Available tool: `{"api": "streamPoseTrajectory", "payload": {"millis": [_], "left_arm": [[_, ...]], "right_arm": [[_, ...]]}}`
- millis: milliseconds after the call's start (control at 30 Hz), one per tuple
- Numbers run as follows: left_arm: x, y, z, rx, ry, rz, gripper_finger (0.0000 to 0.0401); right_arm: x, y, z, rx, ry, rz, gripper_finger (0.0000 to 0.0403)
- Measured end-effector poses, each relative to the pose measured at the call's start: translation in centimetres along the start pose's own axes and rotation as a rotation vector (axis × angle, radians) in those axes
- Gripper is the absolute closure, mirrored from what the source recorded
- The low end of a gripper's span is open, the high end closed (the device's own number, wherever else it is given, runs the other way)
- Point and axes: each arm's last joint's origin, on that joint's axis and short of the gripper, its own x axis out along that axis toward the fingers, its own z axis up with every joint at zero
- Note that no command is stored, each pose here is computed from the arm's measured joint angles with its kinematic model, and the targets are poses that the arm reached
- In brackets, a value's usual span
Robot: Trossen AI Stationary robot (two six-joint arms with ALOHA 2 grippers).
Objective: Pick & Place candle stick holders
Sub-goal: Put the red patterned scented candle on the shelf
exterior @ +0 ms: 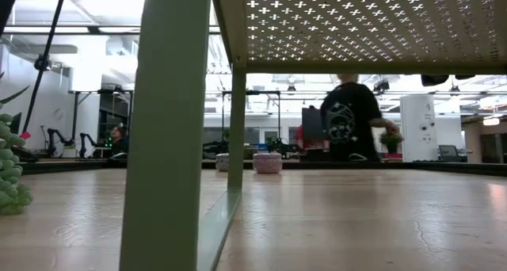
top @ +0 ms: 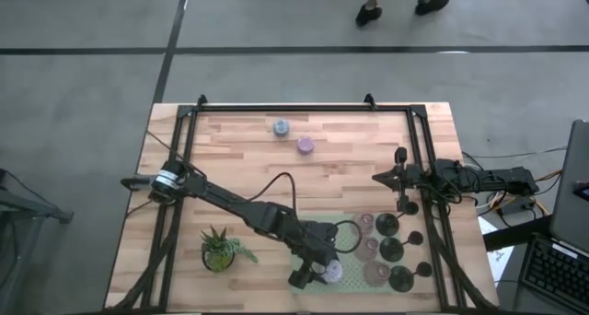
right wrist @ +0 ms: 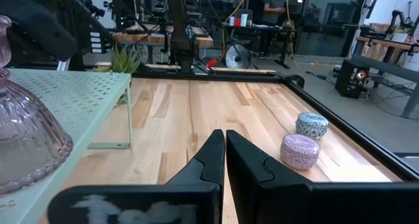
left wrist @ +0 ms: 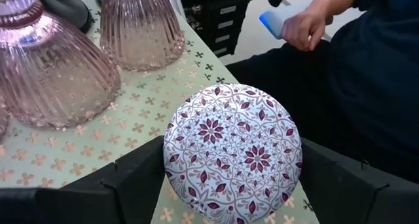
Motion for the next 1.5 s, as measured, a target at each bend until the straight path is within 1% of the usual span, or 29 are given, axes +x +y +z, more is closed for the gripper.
{"api": "streamPoseTrajectory", "payload": {"millis": [167,367,667,767,900,1100,1167,1233,1300,1500], "left_arm": [[0.0,0.1,0.2,0.012,-0.022,0.006,0.0066],[0.0,0.1,0.5,0.047,-0.051,0.011,0.0063],[-2.0,-0.5,1.7,0.084,-0.072,0.012,0.0062],[-2.6,-0.5,1.3,0.065,-0.011,0.014,0.0062],[-3.0,-0.5,0.7,0.034,0.071,0.068,0.0062],[-2.7,-0.6,-0.4,-0.012,0.115,0.082,0.0081],[-2.5,-0.5,-0.7,-0.023,0.119,0.115,0.0092],[-2.4,-0.3,-0.9,-0.031,0.108,0.148,0.0102],[-2.3,-0.1,-1.1,-0.032,0.113,0.157,0.0109],[-2.3,0.4,-0.7,-0.027,0.056,0.168,0.0110]], "right_arm": [[0.0,0.0,0.0,0.000,0.000,0.000,0.0394],[0.0,0.0,0.0,0.002,0.000,0.000,0.0394],[0.0,0.0,0.0,0.002,-0.002,-0.001,0.0394],[0.0,0.0,0.0,0.000,-0.002,-0.001,0.0394],[0.0,0.0,0.0,0.000,-0.003,-0.001,0.0394],[0.0,0.0,0.0,0.001,-0.002,0.000,0.0394],[0.0,0.0,0.0,0.001,-0.002,0.000,0.0394],[0.0,0.0,0.0,0.000,-0.002,0.000,0.0394],[0.0,0.0,0.0,0.002,-0.002,0.000,0.0394],[0.0,0.0,0.0,0.000,-0.002,0.000,0.0394]]}}
